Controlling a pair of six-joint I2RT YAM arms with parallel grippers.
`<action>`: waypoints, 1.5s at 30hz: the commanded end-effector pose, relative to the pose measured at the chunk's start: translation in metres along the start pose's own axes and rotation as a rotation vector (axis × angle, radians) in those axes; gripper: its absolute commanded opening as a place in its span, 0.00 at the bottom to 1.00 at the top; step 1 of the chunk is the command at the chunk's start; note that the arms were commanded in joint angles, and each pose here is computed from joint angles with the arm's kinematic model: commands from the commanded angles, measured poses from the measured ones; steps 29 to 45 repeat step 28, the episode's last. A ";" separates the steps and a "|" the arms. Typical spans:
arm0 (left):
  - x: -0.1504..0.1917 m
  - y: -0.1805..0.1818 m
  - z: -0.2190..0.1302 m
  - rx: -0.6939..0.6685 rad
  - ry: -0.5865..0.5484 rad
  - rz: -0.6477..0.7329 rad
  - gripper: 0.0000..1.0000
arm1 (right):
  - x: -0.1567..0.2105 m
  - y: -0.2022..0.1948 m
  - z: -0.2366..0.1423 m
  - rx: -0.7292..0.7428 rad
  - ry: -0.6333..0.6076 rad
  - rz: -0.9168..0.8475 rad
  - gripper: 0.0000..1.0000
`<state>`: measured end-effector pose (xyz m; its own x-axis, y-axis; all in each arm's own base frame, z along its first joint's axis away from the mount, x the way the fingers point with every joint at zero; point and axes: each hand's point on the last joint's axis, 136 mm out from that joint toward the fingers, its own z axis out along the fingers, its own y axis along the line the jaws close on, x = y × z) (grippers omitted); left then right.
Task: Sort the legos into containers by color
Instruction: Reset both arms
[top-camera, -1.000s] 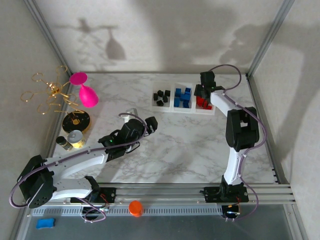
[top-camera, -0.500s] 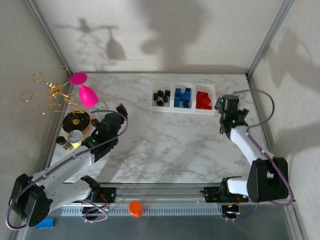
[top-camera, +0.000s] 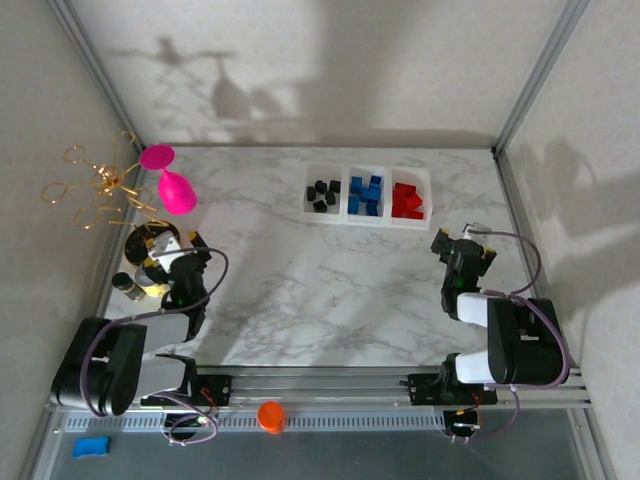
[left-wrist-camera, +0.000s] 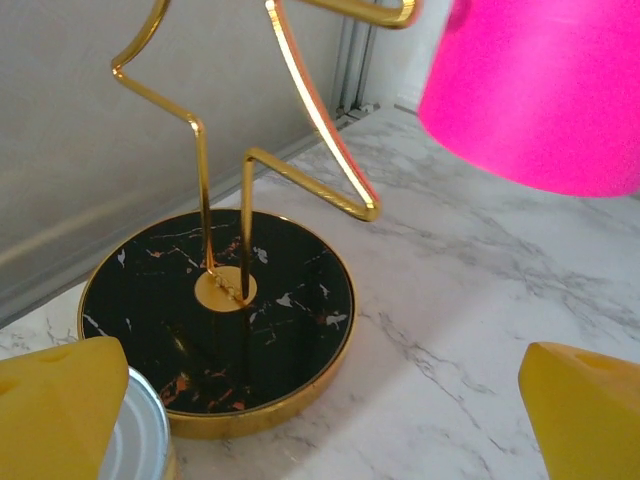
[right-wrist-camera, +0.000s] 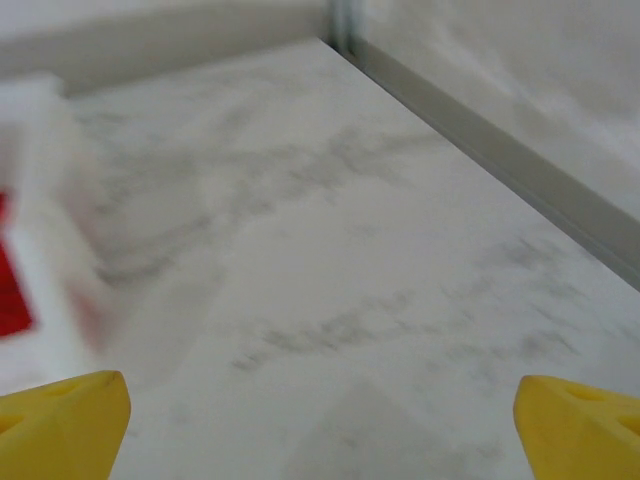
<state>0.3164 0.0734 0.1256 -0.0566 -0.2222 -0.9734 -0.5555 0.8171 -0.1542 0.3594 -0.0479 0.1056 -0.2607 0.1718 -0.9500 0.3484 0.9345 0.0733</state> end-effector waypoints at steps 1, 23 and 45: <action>-0.031 -0.026 -0.001 0.190 -0.133 -0.089 1.00 | -0.031 0.024 -0.011 -0.162 -0.189 -0.023 0.99; 0.000 -0.061 0.018 0.275 -0.040 0.029 0.99 | -0.014 0.046 -0.005 -0.276 -0.164 -0.093 0.99; -0.001 -0.060 0.018 0.274 -0.041 0.028 1.00 | -0.014 0.045 -0.005 -0.276 -0.166 -0.092 0.99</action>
